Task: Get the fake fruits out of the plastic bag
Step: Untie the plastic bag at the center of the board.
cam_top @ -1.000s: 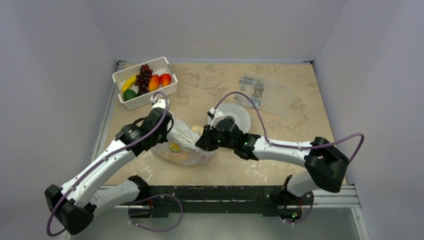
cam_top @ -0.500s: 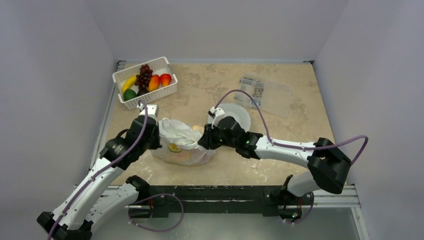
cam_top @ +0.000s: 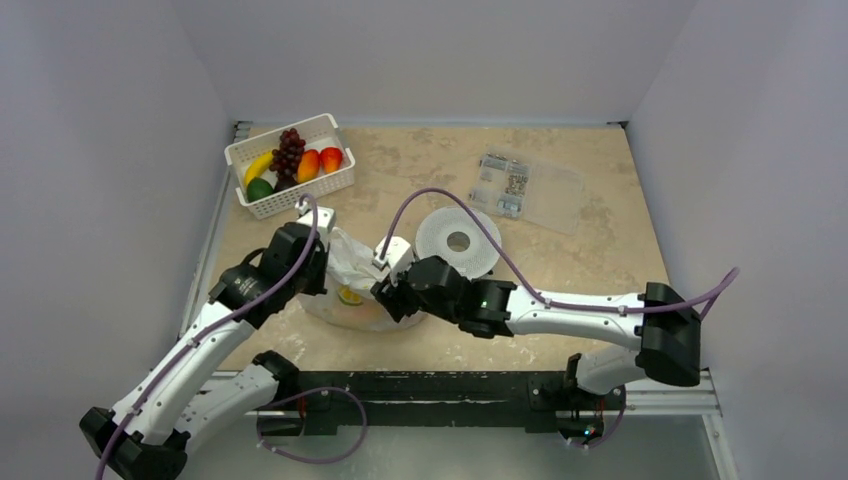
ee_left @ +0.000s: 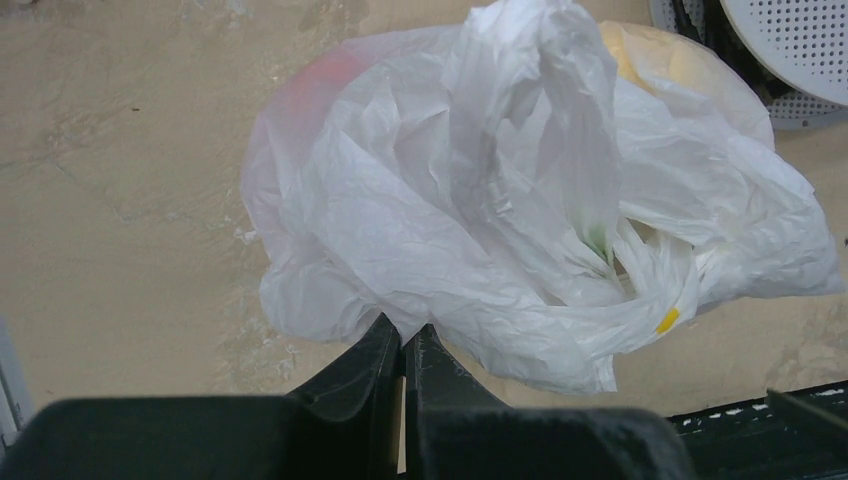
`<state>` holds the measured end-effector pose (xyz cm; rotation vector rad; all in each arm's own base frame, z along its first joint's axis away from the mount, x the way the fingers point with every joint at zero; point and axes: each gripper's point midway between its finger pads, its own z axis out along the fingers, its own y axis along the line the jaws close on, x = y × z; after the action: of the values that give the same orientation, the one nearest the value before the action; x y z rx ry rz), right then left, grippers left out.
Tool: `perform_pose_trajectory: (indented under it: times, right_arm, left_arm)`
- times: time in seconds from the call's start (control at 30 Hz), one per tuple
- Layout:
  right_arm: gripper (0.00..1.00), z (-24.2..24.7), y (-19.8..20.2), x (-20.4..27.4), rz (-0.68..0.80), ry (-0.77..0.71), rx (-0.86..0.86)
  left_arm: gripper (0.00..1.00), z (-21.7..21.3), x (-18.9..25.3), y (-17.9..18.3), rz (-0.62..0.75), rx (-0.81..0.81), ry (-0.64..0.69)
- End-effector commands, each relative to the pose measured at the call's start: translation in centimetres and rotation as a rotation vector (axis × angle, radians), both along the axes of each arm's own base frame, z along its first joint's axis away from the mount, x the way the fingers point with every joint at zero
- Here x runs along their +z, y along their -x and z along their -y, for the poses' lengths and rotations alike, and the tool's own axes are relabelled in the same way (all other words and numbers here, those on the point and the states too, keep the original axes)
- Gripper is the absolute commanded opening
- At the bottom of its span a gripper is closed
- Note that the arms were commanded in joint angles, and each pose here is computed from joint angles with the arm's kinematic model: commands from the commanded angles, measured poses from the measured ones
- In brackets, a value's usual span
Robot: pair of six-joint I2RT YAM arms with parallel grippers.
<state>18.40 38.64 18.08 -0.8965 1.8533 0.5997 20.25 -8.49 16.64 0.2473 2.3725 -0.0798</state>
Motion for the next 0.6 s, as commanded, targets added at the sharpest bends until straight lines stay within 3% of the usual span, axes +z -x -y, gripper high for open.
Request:
perform_pose_trajectory:
  times: [0.0, 0.17, 0.57]
  right_arm:
    - [0.57, -2.1, 1.4, 3.4, 0.213, 0.039, 0.125]
    - [0.44, -3.9, 1.4, 1.7, 0.291, 0.151, 0.085]
    - [0.47, -3.9, -2.6, -1.8, 0.516, 0.424, -0.256]
  left_arm:
    - [0.0, -0.3, 1.4, -1.0, 0.077, 0.008, -0.002]
    - [0.0, -0.8, 2.0, -0.8, 0.112, 0.032, 0.005]
    - [0.0, -0.9, 2.2, -0.7, 0.123, 0.03, 0.015]
